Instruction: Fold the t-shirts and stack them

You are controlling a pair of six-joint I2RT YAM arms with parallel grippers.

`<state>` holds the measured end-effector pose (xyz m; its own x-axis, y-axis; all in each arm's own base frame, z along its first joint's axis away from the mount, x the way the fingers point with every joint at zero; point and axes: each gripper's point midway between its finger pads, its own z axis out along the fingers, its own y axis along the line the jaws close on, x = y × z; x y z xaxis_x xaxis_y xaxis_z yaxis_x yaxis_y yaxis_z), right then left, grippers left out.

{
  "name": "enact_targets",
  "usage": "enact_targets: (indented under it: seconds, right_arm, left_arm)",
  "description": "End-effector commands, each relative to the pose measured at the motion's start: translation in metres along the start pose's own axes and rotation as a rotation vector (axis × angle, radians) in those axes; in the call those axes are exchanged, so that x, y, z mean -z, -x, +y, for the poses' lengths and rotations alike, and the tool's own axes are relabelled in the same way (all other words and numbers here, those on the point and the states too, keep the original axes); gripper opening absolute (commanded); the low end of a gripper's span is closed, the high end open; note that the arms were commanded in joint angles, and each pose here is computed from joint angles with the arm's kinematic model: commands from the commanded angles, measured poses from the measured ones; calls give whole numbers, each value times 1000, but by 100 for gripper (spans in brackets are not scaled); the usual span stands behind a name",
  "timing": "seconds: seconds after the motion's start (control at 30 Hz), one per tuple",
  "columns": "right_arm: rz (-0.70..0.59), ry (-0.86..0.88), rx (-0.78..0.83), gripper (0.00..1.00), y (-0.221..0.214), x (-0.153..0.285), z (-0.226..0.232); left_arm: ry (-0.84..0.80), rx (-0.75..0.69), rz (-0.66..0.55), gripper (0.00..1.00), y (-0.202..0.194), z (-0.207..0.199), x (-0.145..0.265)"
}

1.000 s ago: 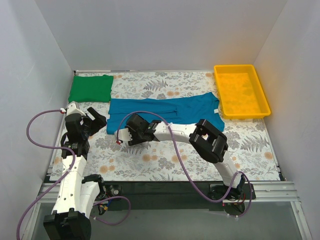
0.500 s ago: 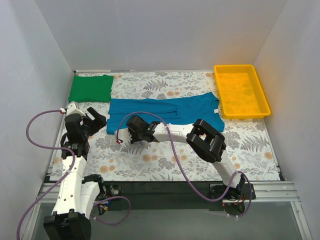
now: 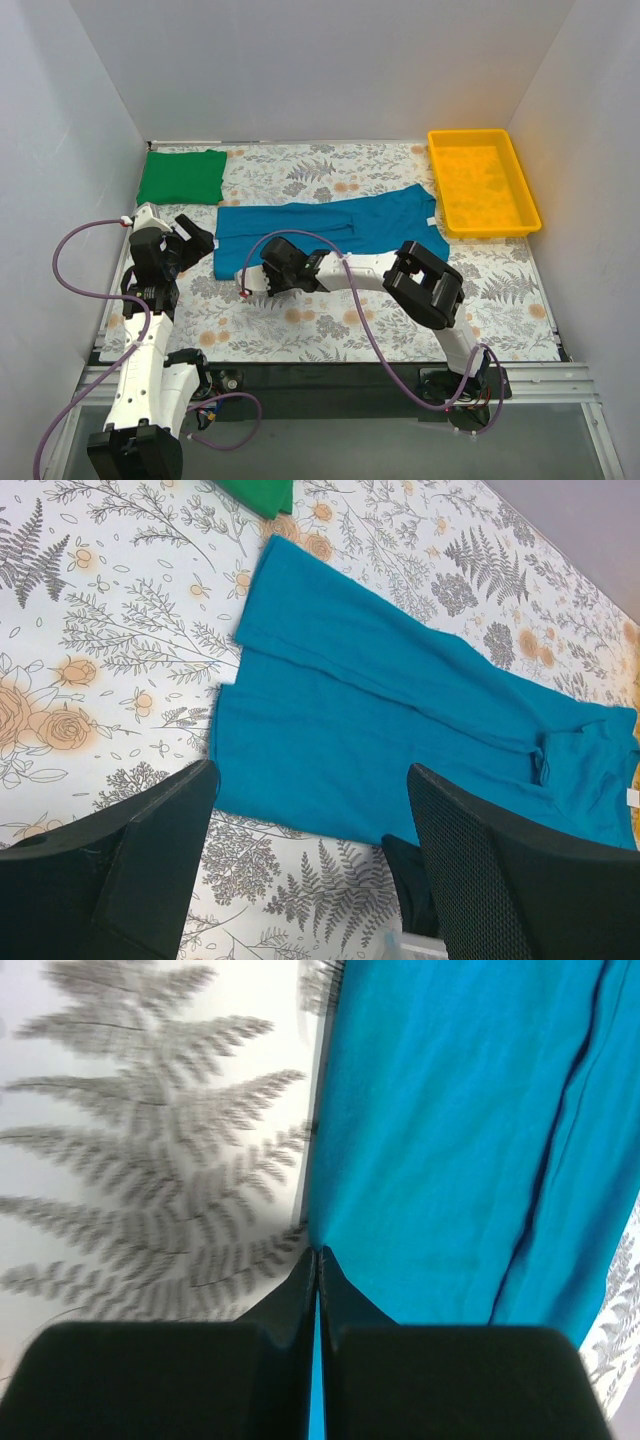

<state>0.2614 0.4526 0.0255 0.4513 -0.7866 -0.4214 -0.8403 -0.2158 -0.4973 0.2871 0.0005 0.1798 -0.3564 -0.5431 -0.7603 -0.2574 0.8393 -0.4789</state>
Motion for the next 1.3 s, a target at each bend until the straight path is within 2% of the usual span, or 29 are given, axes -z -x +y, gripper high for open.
enact_targets:
  seconds: [0.0, 0.53, 0.97, 1.27]
  right_arm:
    - [-9, 209, 24, 1, -1, 4, 67]
    - [-97, 338, 141, 1, 22, 34, 129]
    - [-138, 377, 183, 1, 40, 47, 147]
    - [-153, 376, 193, 1, 43, 57, 146]
  left_arm:
    - [-39, -13, -36, 76, 13, -11, 5]
    - [-59, -18, -24, 76, 10, -14, 5]
    - [-82, -22, -12, 76, 7, -17, 3]
    - [-170, -34, 31, 76, -1, -31, 2]
